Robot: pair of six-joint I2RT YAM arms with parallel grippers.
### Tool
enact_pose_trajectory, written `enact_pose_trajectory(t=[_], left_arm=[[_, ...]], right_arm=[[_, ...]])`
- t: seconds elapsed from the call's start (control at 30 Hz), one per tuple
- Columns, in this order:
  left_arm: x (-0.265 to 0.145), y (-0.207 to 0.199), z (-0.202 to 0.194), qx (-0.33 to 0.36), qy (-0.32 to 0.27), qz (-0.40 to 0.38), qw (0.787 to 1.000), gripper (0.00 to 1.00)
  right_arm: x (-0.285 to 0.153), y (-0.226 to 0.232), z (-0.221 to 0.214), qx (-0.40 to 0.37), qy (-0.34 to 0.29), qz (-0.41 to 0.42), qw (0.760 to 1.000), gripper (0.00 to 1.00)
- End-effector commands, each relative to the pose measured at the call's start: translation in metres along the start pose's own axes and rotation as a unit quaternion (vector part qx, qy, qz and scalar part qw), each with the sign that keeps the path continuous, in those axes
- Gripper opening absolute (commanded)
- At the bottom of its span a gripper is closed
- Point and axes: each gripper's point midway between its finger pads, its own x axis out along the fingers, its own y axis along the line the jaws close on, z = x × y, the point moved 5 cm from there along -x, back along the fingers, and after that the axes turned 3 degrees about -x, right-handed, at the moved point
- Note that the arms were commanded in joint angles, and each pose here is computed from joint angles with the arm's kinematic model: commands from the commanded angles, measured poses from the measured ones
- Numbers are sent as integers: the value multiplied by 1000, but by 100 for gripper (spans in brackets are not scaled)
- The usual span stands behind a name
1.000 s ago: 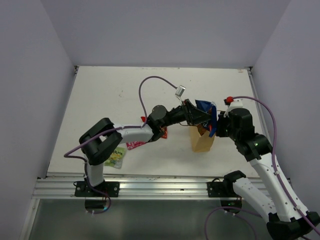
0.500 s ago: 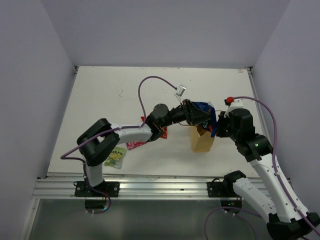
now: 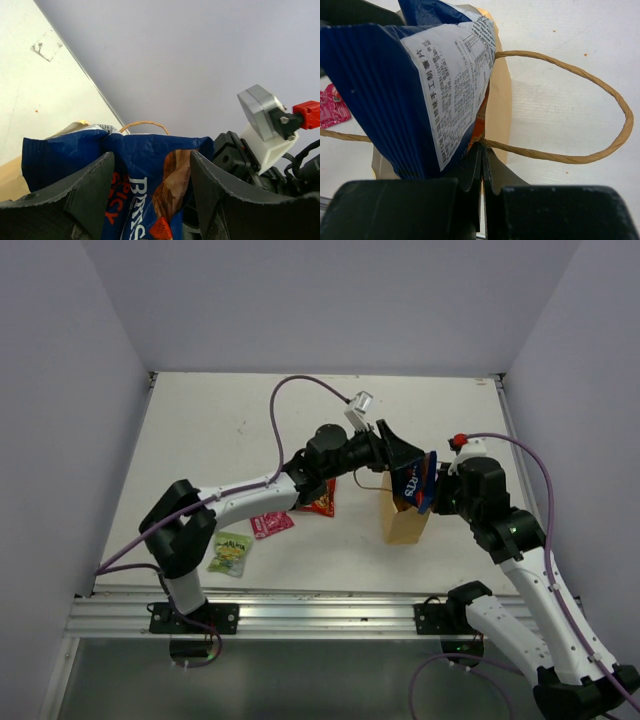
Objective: Place the snacks into the paper bag
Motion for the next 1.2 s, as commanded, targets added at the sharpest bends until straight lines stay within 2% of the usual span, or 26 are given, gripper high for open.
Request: enact_pose_trajectory(t=[0.0,0.1,0.2,0.23,0.37,0.43,0.5,0.57,0.67,0.73,0.97,1.07,1.17], left_arm=[[-17,-31,30,37,-42,6,998,66],[-33,-38,44,55,-71,29,996,65],[-33,-44,52,84,-61,56,993,64],[-34,-32,48,93,-45,89,991,63],[-53,-36,55,126,-68,104,984,62],[-64,-25,65,163,-83,168,969,61],[-69,-22,70,186,-82,198,959,61],[-76,-9,64,211,-52,238,947,61],[-73,-6,53,219,-17,235,947,61],[-67,-18,42,226,-9,205,952,61],[-37,-63,19,234,-11,102,967,61],[-20,-70,13,229,-4,80,970,60],[-5,-59,6,230,11,85,970,59]], right_arm=[[2,1,-3,-6,1,5,1000,0],[1,0,-3,-5,0,5,1000,0],[-1,1,-1,-6,-5,10,1000,0],[-1,2,0,-6,-4,12,1000,0],[-3,0,0,-5,-9,5,1000,0],[-1,1,-1,-6,-4,6,1000,0],[3,1,-2,-7,6,6,1000,0],[5,2,-4,-10,13,9,1000,0],[6,2,-3,-9,10,6,1000,0],[7,1,-4,-8,13,4,1000,0],[7,1,-4,-8,13,3,1000,0],[7,1,-4,-9,13,3,1000,0],[6,1,-4,-8,11,4,1000,0]])
